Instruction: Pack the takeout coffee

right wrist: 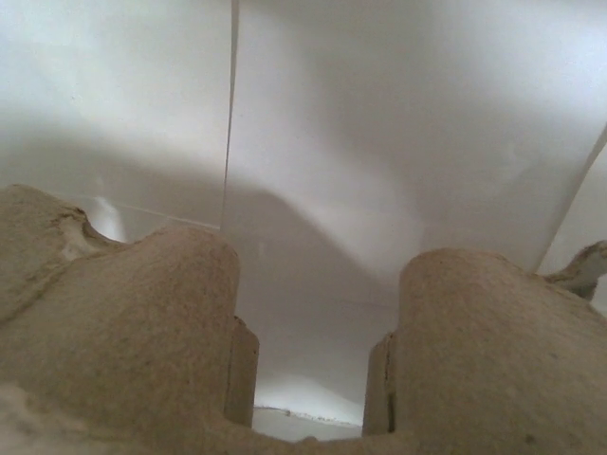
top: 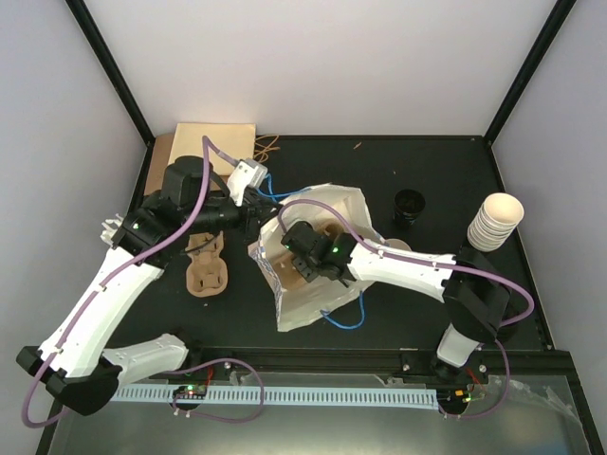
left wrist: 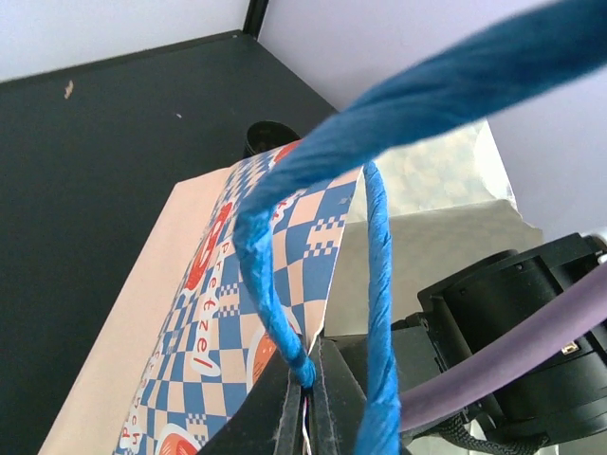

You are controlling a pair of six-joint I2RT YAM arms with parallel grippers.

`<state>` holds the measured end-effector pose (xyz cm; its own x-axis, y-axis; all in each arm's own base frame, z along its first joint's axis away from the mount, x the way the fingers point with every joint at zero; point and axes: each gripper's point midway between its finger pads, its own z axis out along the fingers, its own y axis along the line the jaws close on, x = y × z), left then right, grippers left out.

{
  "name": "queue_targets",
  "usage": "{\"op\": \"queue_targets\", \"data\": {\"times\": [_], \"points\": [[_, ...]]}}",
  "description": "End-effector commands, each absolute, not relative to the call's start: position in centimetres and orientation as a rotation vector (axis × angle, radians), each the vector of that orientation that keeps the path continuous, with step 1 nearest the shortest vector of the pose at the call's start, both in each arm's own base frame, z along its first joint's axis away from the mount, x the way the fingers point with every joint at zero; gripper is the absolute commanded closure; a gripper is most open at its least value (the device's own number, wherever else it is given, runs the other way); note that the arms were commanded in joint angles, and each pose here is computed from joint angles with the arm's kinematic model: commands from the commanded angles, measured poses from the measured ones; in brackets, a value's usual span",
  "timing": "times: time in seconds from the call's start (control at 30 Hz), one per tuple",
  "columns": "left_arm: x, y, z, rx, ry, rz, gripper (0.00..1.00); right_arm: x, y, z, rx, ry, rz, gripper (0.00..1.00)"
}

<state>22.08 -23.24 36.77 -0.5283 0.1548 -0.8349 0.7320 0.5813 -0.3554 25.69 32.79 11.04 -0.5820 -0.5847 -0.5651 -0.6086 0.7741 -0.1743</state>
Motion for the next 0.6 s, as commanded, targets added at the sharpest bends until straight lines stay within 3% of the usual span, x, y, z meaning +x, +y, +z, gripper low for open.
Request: {"op": "queue_targets", "data": {"times": [0.0, 0.57], "points": [[20.1, -23.8, 38.5, 0.663, 2.051, -1.153, 0.99, 23.7, 31.7, 12.1, -1.007, 2.443, 0.077, 0.53], [24.1, -20.5, 30.9, 0.514, 2.300, -1.068, 0.98, 21.5, 31.4, 7.9, -1.281, 2.609, 0.066, 0.53]]}}
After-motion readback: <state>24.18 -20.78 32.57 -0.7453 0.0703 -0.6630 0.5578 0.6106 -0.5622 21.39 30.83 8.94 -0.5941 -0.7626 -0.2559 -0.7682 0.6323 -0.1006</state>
